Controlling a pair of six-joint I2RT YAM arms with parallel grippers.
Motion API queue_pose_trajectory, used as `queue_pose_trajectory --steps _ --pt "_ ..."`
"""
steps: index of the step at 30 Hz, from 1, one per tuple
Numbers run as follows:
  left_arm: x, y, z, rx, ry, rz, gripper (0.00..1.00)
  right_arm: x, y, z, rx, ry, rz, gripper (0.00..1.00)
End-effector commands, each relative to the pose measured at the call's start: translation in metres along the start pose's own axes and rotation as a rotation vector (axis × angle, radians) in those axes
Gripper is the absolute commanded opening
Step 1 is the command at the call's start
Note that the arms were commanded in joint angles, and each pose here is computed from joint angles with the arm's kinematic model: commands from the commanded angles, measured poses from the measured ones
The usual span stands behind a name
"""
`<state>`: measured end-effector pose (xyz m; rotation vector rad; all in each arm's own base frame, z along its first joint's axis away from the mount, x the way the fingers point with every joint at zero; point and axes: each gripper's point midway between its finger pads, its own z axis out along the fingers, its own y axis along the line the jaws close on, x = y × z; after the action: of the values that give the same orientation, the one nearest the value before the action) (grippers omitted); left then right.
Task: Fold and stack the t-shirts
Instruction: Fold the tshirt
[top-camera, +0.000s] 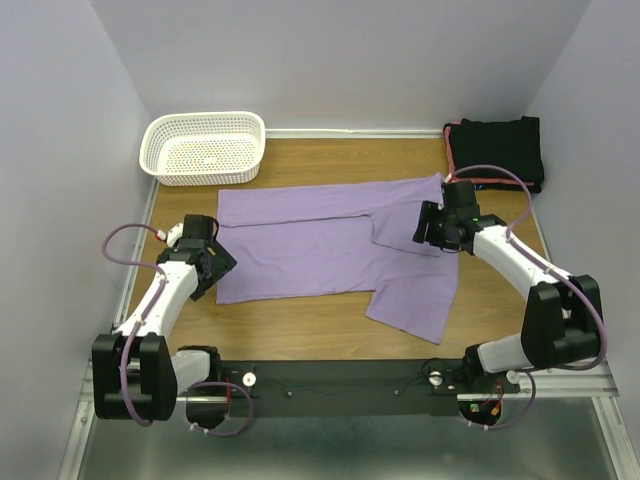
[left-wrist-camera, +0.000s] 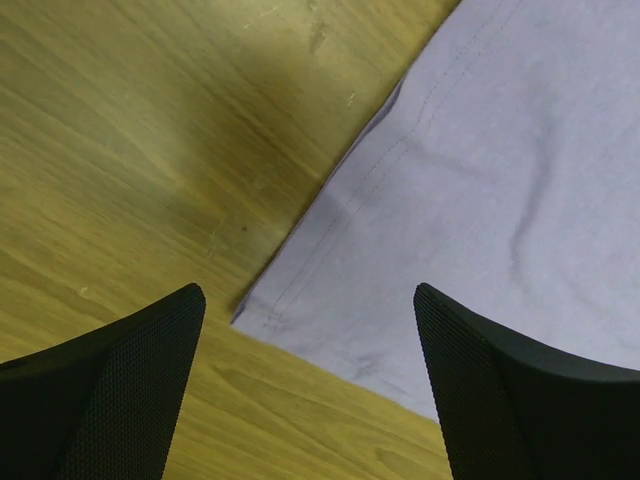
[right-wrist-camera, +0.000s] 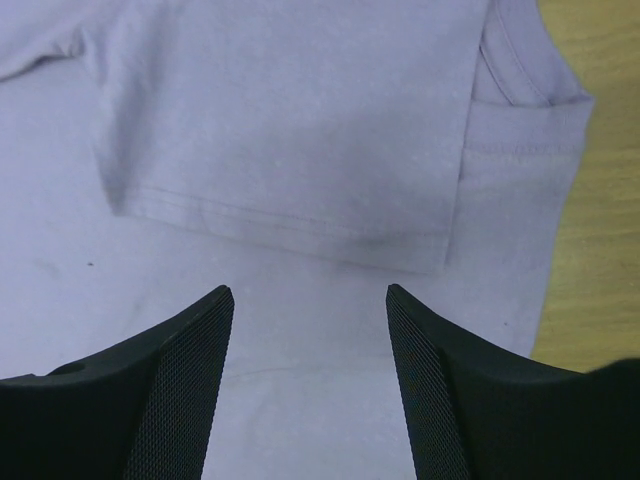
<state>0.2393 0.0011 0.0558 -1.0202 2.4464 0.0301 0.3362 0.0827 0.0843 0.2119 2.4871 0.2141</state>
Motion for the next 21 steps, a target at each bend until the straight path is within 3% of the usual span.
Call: queue_pose_trajectory --steps 1,11,21 --pt "0.003 0.007 -0.002 -0.069 0.015 -0.071 0.91 0.005 -0.004 -0.007 0.009 -0.010 -0.022 0.71" --pt "0.026 0.012 0.007 -0.148 0.129 -0.120 0.73 -0.007 0.007 -0.019 -0.053 -0.077 -0.015 0.71" --pt "0.038 0.016 0.011 -0.213 0.182 -0.150 0.70 -0.014 0.010 -0.024 -0.066 -0.110 -0.006 0.71"
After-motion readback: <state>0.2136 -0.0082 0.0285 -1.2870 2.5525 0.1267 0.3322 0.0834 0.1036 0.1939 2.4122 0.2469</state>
